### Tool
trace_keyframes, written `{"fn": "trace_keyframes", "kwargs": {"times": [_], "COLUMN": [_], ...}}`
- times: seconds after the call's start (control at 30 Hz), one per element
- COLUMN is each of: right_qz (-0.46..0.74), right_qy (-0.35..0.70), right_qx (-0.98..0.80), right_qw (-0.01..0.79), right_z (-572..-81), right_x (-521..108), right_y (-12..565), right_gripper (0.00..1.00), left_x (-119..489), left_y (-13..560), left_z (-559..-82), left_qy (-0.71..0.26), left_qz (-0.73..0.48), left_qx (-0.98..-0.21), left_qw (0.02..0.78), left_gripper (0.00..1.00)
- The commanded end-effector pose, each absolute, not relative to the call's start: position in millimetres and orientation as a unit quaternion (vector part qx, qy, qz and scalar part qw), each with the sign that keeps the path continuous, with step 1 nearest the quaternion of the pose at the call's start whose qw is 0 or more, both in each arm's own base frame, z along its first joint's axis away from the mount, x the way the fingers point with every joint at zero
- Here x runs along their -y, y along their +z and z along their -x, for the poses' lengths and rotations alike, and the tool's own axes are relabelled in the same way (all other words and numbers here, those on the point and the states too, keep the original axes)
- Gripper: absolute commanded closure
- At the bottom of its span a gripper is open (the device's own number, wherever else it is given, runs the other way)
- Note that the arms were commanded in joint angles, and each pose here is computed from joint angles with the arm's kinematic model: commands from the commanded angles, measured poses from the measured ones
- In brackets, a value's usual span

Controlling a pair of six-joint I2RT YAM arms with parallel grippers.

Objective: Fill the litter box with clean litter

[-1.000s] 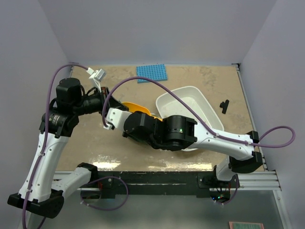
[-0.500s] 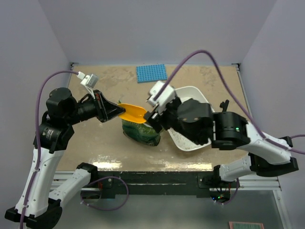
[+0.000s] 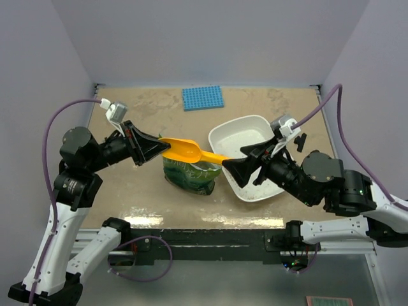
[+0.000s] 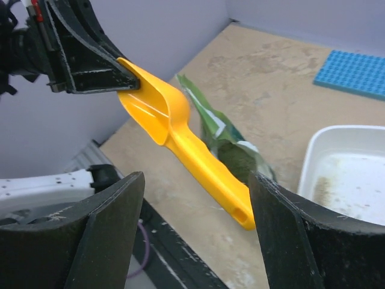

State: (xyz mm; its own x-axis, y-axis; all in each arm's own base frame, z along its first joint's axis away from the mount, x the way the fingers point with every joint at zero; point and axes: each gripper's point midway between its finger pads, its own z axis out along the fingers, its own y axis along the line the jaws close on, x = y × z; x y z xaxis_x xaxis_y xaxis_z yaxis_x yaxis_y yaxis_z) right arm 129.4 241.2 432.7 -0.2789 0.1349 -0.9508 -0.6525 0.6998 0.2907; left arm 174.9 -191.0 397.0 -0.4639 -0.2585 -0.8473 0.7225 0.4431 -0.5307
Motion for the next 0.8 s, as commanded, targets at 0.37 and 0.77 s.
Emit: {"fn": "trace_keyframes", "kwargs": {"times": [0.37,0.77], "right_qz": [0.057,0.117], "right_qy": [0.544,0.558], "right_qx": [-0.633,-0.626], "right_qw": [0.547,0.533], "right_z": [-107.1,-90.1], "right_x": [-235.7,-246.5], "right_y": [460.3,460.0], "right_gripper": [0.26,0.27], "left_x": [204.6,206.4], "left_y": [446.0,450.1], "left_z": [-141.1,-136.8], "left_qy": [-0.595,-0.62], "left_qz": [-0.227,-0.225], "left_qx": [-0.578,-0.559], "left_qw": [0.51,0.503], "left_gripper": [1.0,1.0]}}
